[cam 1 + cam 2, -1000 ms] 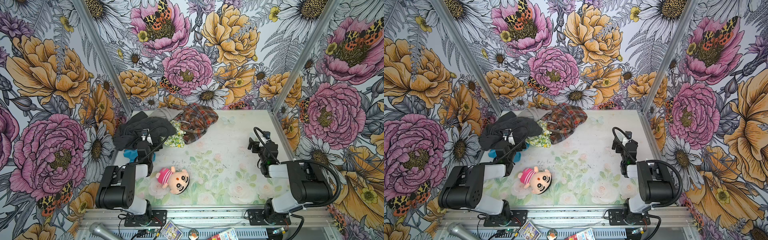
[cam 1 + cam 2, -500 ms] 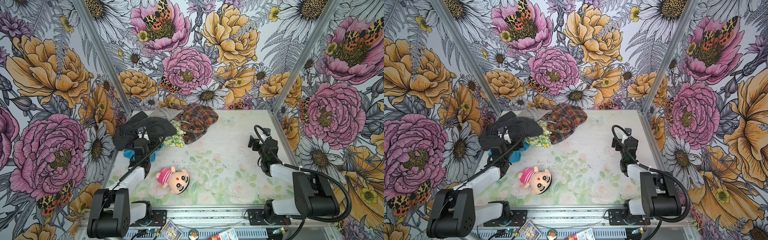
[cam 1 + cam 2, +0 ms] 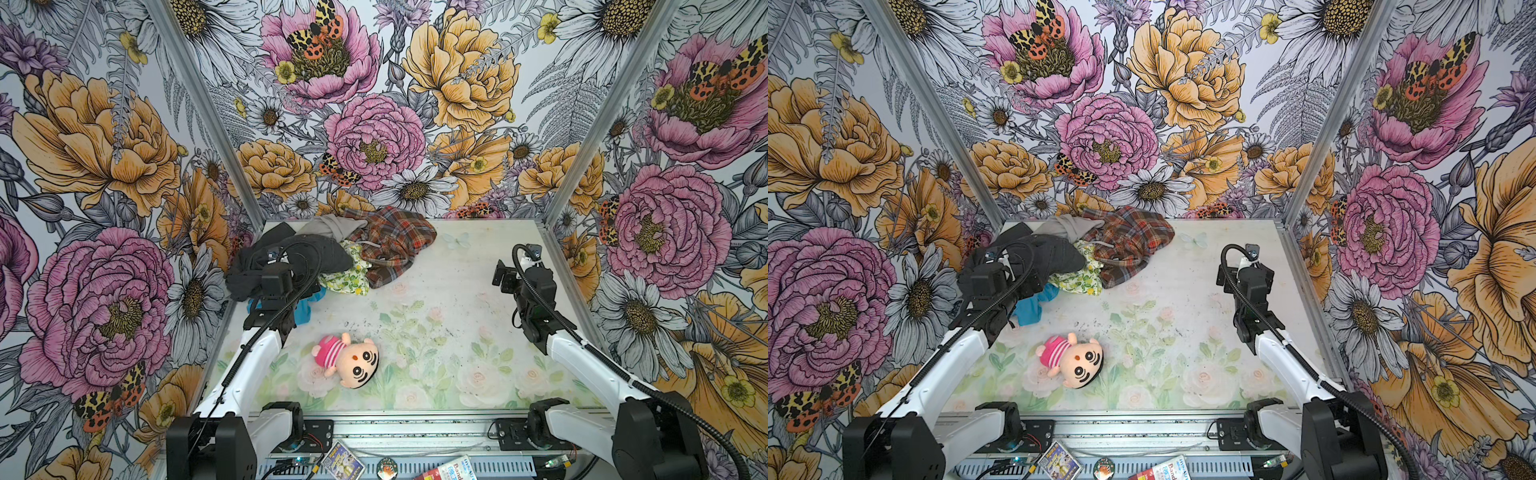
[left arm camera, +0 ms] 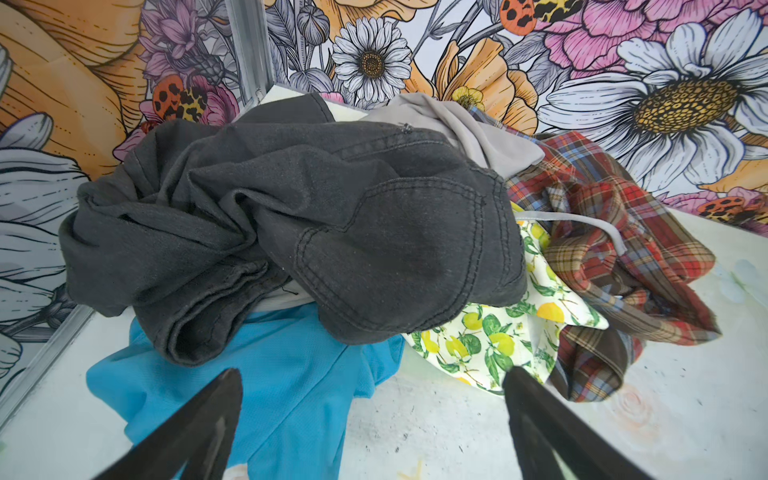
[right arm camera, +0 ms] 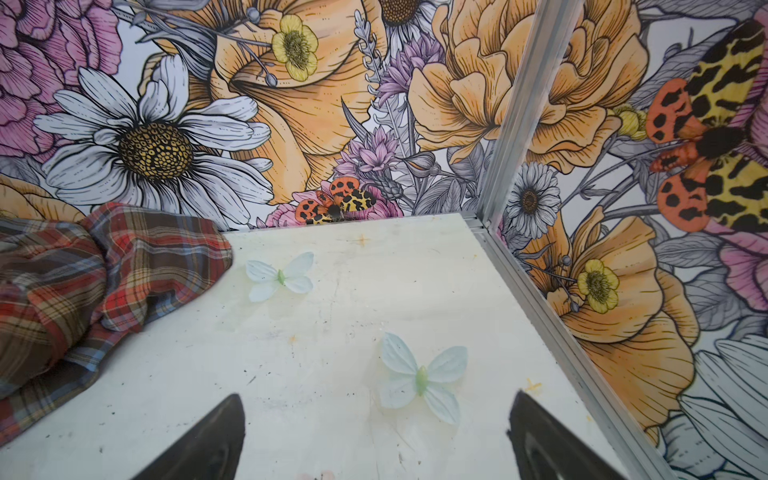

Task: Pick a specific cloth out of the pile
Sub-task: 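Move the left gripper to the teal shirt while the right gripper reaches toward the pile, then grasp the teal shirt under the dark denim with the left gripper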

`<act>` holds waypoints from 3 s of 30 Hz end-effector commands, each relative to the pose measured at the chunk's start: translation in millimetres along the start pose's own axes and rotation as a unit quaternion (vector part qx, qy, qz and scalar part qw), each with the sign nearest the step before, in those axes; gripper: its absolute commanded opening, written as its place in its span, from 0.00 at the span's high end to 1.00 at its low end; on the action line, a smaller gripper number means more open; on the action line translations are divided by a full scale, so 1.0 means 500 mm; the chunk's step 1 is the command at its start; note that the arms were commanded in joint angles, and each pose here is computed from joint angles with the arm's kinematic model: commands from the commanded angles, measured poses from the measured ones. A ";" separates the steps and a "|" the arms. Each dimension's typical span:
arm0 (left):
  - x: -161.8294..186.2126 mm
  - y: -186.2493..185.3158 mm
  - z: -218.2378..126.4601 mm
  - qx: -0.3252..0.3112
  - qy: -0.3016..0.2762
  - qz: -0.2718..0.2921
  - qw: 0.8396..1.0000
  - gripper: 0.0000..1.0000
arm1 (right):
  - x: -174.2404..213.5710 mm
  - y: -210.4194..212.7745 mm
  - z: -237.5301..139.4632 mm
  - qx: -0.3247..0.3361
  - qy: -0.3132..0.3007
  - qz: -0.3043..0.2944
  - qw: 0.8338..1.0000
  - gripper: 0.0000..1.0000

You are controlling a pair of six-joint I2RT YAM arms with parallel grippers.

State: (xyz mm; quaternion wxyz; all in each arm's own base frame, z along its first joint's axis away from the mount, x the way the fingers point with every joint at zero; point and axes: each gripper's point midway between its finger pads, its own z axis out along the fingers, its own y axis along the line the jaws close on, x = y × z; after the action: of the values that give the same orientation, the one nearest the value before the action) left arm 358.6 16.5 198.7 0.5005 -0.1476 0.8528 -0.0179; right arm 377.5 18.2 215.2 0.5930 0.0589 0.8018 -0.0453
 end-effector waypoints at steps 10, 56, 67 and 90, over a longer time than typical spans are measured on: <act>0.052 -0.054 -0.052 0.062 0.119 -0.088 0.987 0.01 | -0.040 0.269 -0.070 -0.124 0.046 0.011 0.991 0.01; 0.192 0.139 -0.003 -0.036 0.186 -0.442 0.877 0.02 | 0.072 0.701 -0.269 -0.516 0.081 -0.239 0.819 0.07; 0.178 0.189 0.036 -0.033 0.132 -0.510 0.849 0.04 | 0.079 0.689 -0.275 -0.507 0.082 -0.259 0.818 0.06; 0.226 0.131 0.109 -0.037 0.180 -0.485 0.855 0.10 | 0.101 0.720 -0.283 -0.539 0.093 -0.279 0.789 0.06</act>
State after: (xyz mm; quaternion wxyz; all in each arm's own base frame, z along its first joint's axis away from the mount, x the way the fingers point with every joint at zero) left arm 327.5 49.3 58.0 0.2397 -0.5632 0.7455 -0.2637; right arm 279.2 388.6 203.0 0.4055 -0.4830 0.7389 0.2372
